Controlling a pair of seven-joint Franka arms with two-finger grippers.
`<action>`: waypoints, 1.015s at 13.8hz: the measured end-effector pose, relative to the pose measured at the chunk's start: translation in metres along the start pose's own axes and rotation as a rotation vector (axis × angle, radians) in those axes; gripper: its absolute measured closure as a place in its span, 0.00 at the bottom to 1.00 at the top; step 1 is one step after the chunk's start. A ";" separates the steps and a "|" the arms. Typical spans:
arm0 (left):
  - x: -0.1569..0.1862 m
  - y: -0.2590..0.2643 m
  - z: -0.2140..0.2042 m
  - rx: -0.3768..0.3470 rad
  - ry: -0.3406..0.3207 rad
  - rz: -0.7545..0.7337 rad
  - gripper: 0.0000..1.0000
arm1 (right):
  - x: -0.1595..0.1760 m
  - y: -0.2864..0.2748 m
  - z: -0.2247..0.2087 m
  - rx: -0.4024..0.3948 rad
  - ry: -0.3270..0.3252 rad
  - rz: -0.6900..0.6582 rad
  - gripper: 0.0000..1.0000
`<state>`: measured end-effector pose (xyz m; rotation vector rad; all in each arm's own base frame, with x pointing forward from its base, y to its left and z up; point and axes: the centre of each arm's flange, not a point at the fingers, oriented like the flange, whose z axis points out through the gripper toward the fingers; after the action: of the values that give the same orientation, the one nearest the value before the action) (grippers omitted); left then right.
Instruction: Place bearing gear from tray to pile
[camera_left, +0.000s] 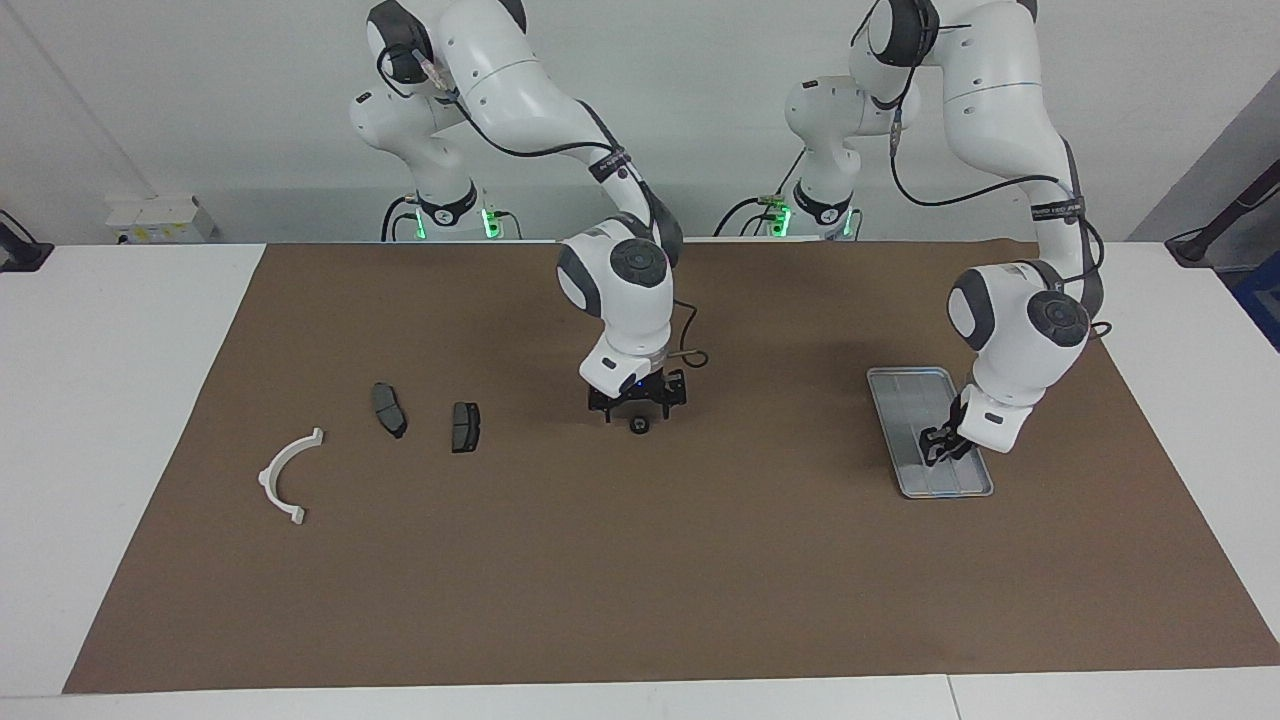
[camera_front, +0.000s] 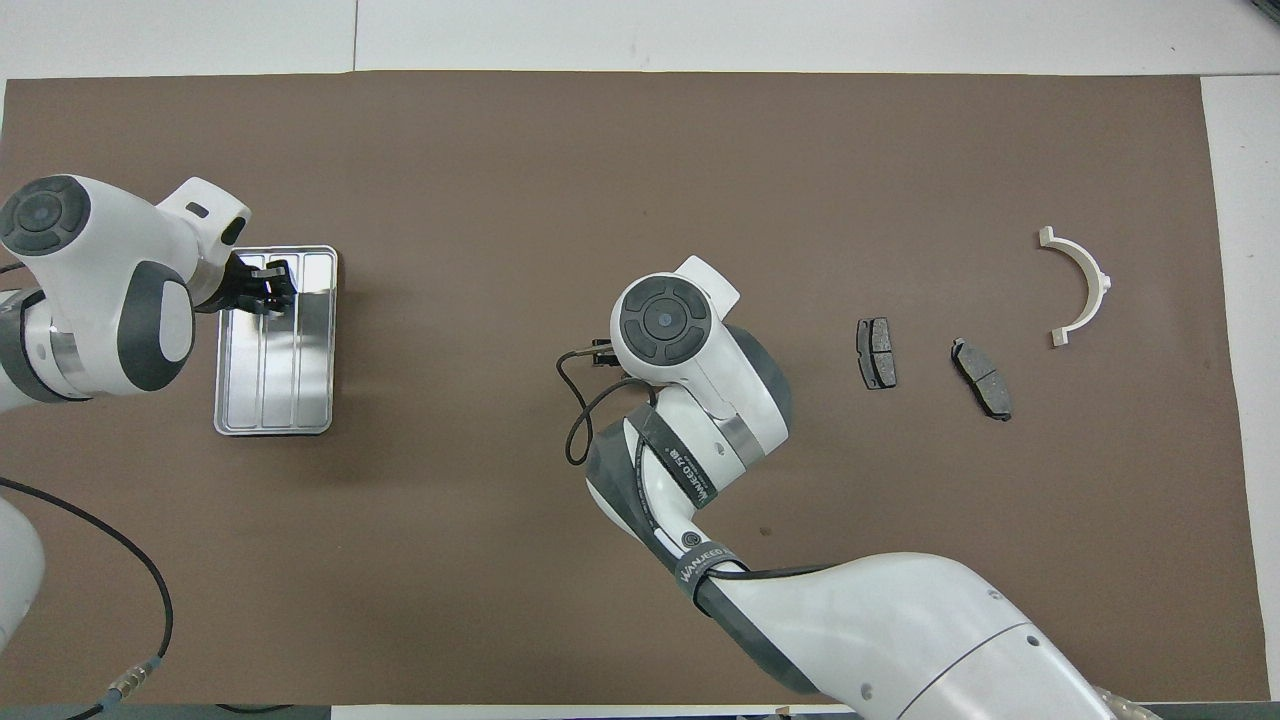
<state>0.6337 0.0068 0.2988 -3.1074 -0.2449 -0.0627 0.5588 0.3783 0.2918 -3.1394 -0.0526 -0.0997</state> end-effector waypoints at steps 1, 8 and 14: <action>0.000 0.002 -0.001 -0.002 0.002 0.002 0.65 | 0.000 0.000 0.003 0.000 0.000 0.000 0.00; 0.002 0.012 -0.011 -0.018 -0.037 -0.033 0.76 | 0.000 0.000 0.005 0.000 0.000 0.000 0.06; 0.002 0.076 -0.040 -0.020 -0.045 -0.134 0.76 | 0.001 0.000 0.004 0.001 0.003 0.000 0.61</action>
<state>0.6457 -0.0693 0.3373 -3.1108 -0.4562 0.0027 0.5600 0.3786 0.2882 -3.1378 -0.0521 -0.1040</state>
